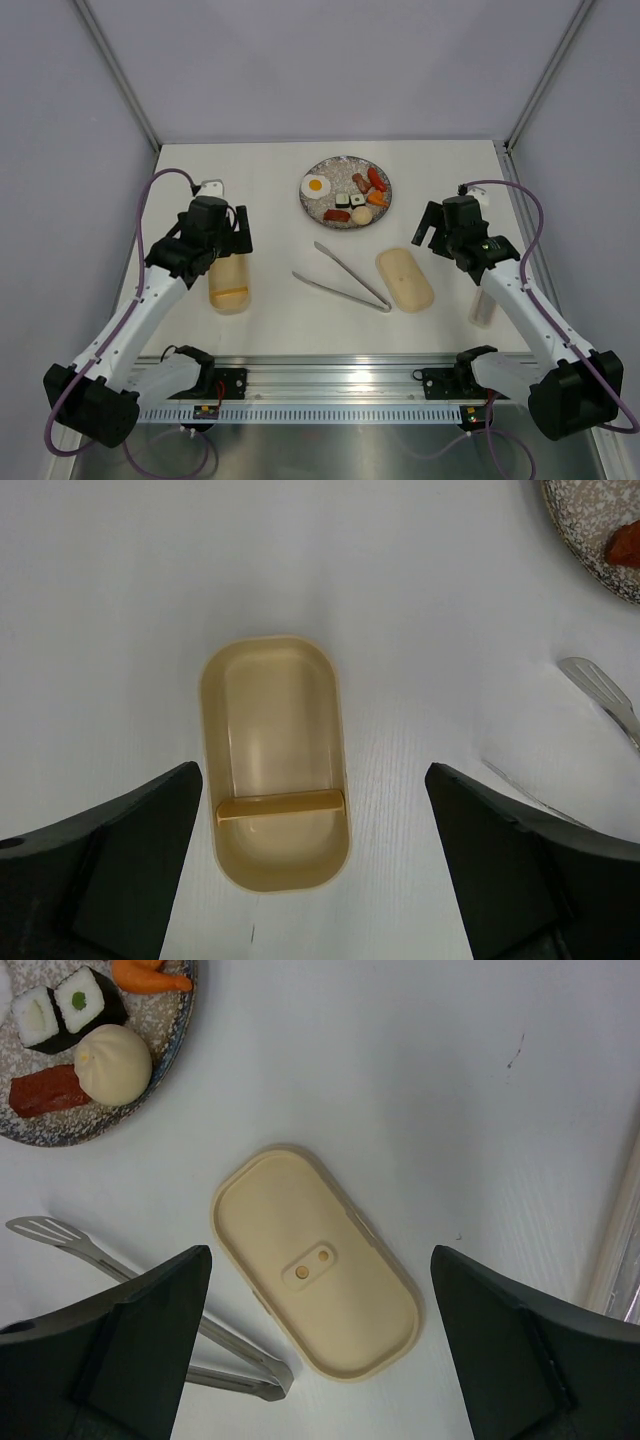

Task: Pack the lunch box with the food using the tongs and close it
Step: Pick up the clamp at the center of the board, then adjust the packing box at the center of the board.

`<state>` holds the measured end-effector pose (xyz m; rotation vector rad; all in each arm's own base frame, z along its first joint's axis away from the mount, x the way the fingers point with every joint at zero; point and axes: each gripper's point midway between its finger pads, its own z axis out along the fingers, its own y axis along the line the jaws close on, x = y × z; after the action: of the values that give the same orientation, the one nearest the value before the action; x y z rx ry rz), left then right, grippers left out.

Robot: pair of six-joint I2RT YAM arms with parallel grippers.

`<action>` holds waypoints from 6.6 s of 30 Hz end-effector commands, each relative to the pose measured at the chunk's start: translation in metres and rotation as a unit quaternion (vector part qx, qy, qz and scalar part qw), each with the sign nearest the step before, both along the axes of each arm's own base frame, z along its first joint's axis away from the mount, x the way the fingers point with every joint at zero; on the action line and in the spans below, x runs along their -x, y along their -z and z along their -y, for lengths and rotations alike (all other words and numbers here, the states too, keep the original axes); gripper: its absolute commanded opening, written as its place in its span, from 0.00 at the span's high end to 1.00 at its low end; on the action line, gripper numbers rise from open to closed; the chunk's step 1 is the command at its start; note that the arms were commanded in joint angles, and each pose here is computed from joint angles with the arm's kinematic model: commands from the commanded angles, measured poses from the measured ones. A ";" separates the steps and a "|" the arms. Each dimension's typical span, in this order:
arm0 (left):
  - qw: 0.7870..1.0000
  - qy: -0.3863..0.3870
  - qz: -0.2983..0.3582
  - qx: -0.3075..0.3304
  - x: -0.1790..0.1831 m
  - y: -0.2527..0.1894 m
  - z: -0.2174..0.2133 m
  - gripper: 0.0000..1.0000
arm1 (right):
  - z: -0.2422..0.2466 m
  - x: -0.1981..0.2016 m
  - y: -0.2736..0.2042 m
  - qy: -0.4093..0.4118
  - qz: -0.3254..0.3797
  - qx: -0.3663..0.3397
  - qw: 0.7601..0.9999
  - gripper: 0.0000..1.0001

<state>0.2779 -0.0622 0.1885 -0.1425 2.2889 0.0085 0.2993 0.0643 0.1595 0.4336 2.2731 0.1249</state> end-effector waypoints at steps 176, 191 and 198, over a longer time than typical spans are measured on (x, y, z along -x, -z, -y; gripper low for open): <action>0.926 -0.081 -0.198 0.310 -0.018 0.119 0.055 0.01 | -0.121 0.049 -0.063 -0.291 -0.026 0.066 0.954 0.66; 0.943 -0.009 -0.171 0.286 -0.027 0.070 0.095 0.01 | -0.115 0.040 -0.043 -0.279 -0.056 0.062 0.957 0.66; 0.965 -0.011 -0.129 0.229 -0.035 0.037 0.072 0.01 | -0.112 0.032 -0.036 -0.279 -0.075 0.045 0.956 0.65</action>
<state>0.3037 -0.1496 0.1253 -0.4786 2.5835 -0.6109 0.2606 0.1699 0.1927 -0.2648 2.4932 0.2239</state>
